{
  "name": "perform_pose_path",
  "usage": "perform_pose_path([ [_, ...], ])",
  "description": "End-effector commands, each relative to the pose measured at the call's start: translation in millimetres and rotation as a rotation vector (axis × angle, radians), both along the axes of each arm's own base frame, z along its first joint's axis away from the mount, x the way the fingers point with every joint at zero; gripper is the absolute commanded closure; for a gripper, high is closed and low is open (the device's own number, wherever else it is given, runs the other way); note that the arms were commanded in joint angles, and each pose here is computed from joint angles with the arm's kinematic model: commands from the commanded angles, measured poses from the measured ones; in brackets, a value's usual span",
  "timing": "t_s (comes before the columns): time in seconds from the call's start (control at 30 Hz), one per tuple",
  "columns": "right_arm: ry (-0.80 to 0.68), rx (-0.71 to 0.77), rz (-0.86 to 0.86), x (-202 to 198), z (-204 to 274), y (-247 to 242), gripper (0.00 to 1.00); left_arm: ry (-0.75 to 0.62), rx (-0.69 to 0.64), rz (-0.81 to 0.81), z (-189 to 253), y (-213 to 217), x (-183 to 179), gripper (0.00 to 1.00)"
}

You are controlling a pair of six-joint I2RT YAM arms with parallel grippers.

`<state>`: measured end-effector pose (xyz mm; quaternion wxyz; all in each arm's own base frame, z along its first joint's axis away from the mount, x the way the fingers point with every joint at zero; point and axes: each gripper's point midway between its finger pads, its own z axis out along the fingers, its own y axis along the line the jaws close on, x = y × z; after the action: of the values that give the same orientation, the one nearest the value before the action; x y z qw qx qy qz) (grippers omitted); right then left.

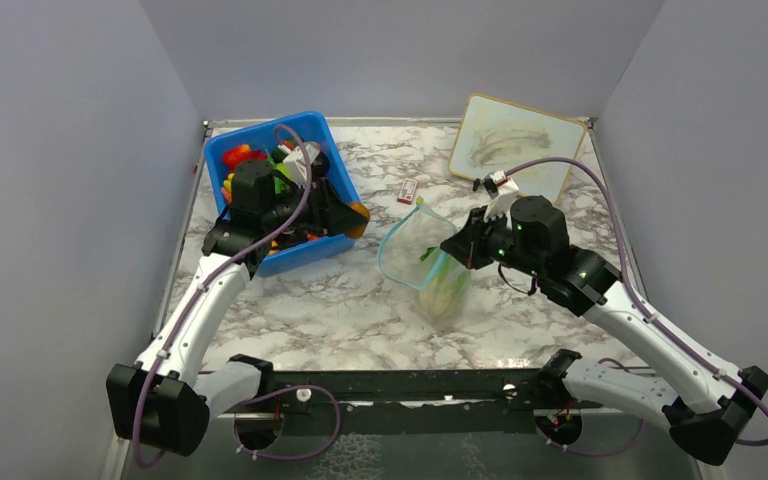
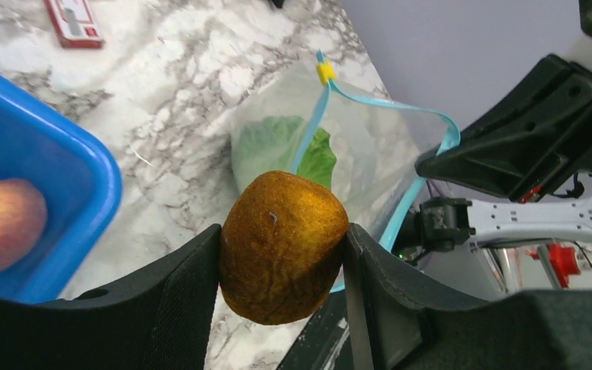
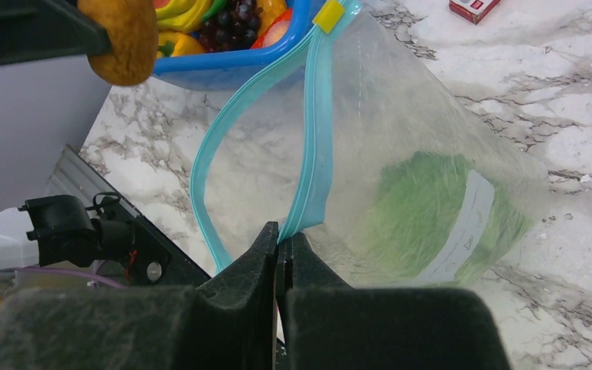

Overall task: Place the food in the zip-top bag and seal the zipper
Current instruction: Place the fake fruit in the zipper food storage bag.

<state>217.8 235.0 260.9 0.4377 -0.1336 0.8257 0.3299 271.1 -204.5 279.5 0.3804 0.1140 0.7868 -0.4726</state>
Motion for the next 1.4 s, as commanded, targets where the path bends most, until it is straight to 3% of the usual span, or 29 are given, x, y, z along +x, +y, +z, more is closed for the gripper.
perform_pose_path([
  [0.0,-0.010,0.057,0.008,3.8,10.0,9.3,0.99,-0.035,-0.053,-0.086,10.0,-20.5,-18.1,0.65],
  [0.47,0.008,0.071,0.044,-3.5,7.1,12.7,0.99,-0.044,-0.076,-0.171,-9.4,-73.8,-38.3,0.64],
  [0.93,0.011,0.071,0.042,-5.4,2.9,10.8,0.99,0.055,0.014,-0.169,-60.6,-95.6,-39.6,0.44],
  [1.2,0.000,0.078,0.039,-5.5,5.5,10.0,0.99,0.048,0.045,-0.150,-61.7,-93.5,-38.6,0.27],
  [1.37,0.001,0.078,0.041,-5.6,4.6,10.2,0.99,0.041,0.044,-0.154,-57.0,-93.8,-38.6,0.24],
])
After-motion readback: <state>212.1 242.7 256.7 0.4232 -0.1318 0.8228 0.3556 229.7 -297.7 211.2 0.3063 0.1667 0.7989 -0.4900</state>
